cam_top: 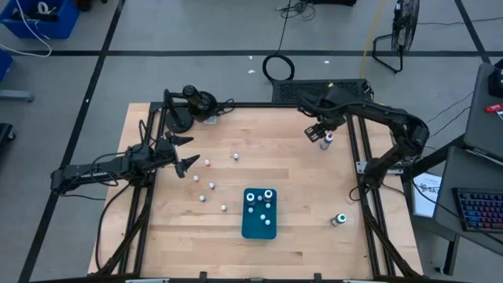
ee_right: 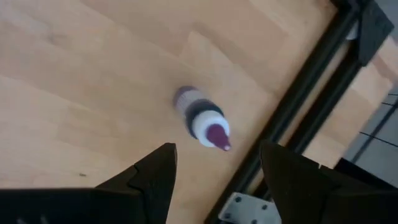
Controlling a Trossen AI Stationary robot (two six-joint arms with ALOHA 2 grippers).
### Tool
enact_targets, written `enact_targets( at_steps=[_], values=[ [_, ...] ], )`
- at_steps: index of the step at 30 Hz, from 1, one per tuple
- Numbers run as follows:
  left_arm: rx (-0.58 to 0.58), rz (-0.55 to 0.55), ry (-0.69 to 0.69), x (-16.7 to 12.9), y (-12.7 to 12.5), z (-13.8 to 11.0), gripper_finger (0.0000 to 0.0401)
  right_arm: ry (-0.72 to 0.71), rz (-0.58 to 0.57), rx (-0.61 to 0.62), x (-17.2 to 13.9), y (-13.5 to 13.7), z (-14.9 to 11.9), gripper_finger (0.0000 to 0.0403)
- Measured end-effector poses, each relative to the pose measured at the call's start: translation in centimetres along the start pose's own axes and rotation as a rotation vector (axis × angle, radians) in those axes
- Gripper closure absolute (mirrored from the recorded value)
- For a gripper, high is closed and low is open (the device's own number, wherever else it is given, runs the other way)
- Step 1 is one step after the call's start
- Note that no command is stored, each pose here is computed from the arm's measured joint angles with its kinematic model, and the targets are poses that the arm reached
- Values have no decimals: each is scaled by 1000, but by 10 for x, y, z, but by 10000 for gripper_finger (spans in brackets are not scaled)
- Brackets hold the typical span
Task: Pick & Place food coloring
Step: Put the purple big food coloring bottle into the blue bin
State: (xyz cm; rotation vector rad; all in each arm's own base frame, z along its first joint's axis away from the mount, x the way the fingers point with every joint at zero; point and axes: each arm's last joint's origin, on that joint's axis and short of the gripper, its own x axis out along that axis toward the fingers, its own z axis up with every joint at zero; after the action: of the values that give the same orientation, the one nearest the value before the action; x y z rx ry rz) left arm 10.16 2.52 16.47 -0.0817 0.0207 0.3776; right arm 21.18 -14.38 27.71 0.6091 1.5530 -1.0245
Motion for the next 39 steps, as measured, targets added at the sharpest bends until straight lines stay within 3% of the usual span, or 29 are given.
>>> enact_targets(
  at_steps=[3, 8, 20, 39],
  values=[
    [0, 0, 0, 0, 0, 0, 11, 50, -22, 2, 13, -3, -3, 186],
    [0, 0, 0, 0, 0, 0, 11, 87, 35, -20, 29, 1, -8, 184],
    [0, 0, 0, 0, 0, 0, 11, 38, 75, -4, 67, 0, -6, 187],
    [0, 0, 0, 0, 0, 0, 11, 37, 105, -17, 97, 2, -12, 191]
  ],
)
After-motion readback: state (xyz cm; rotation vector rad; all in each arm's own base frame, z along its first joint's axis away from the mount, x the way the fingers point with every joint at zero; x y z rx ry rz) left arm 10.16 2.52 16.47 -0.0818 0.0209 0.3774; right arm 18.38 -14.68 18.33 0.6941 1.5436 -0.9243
